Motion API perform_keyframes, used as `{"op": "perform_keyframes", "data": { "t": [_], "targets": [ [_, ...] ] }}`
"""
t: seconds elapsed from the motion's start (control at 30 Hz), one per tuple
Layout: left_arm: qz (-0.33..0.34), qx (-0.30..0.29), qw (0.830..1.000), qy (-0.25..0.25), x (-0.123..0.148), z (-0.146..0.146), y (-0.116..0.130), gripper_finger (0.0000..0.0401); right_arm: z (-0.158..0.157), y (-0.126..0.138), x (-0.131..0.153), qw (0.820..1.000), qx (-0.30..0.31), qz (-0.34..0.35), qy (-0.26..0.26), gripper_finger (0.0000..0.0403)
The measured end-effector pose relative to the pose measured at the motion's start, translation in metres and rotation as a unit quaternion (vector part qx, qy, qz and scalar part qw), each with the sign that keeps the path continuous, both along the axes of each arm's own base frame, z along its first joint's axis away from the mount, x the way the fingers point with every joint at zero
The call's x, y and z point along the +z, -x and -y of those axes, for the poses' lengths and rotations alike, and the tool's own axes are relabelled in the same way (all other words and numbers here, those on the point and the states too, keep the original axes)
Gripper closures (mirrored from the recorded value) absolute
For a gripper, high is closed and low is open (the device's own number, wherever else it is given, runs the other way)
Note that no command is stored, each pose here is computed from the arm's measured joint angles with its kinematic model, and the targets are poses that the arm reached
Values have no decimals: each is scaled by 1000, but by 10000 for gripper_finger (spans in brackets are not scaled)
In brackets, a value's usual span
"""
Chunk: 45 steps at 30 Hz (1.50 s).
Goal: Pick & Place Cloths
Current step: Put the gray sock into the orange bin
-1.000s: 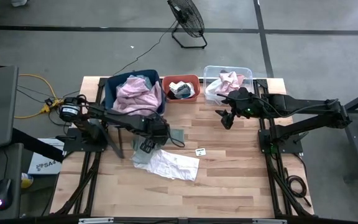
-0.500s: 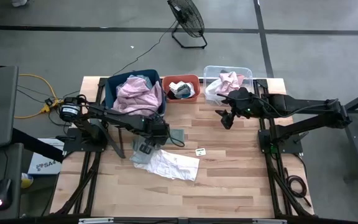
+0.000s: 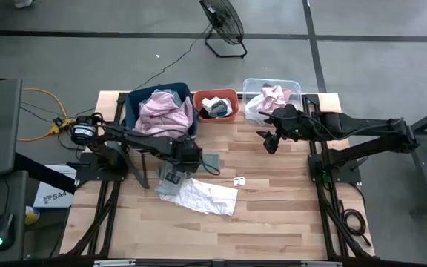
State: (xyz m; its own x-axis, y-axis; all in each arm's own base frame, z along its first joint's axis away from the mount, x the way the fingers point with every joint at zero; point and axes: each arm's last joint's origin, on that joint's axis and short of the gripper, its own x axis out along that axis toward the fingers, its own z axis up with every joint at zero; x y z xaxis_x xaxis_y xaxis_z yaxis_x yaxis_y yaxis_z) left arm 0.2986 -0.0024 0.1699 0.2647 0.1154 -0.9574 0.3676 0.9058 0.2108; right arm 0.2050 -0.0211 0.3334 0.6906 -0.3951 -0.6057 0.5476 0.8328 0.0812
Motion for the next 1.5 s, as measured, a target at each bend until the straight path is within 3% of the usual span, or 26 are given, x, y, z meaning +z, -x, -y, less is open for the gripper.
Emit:
{"op": "perform_keyframes", "data": {
  "t": [0.53,0.9,1.13,1.37,1.5],
  "targets": [
    [14,53,998,-14,52,1,-18,400,0,0,0,1000,0,0,0,147],
    [41,21,999,-8,87,29,-26,401,0,0,0,1000,1,0,-1,147],
    [60,21,994,-85,99,40,-26,401,0,0,0,1000,1,0,-1,147],
    [112,61,977,-172,117,41,-31,400,0,0,0,1000,2,-1,0,147],
    [142,89,968,-188,132,40,-34,400,0,0,0,1000,2,-1,0,147]
  ]
}}
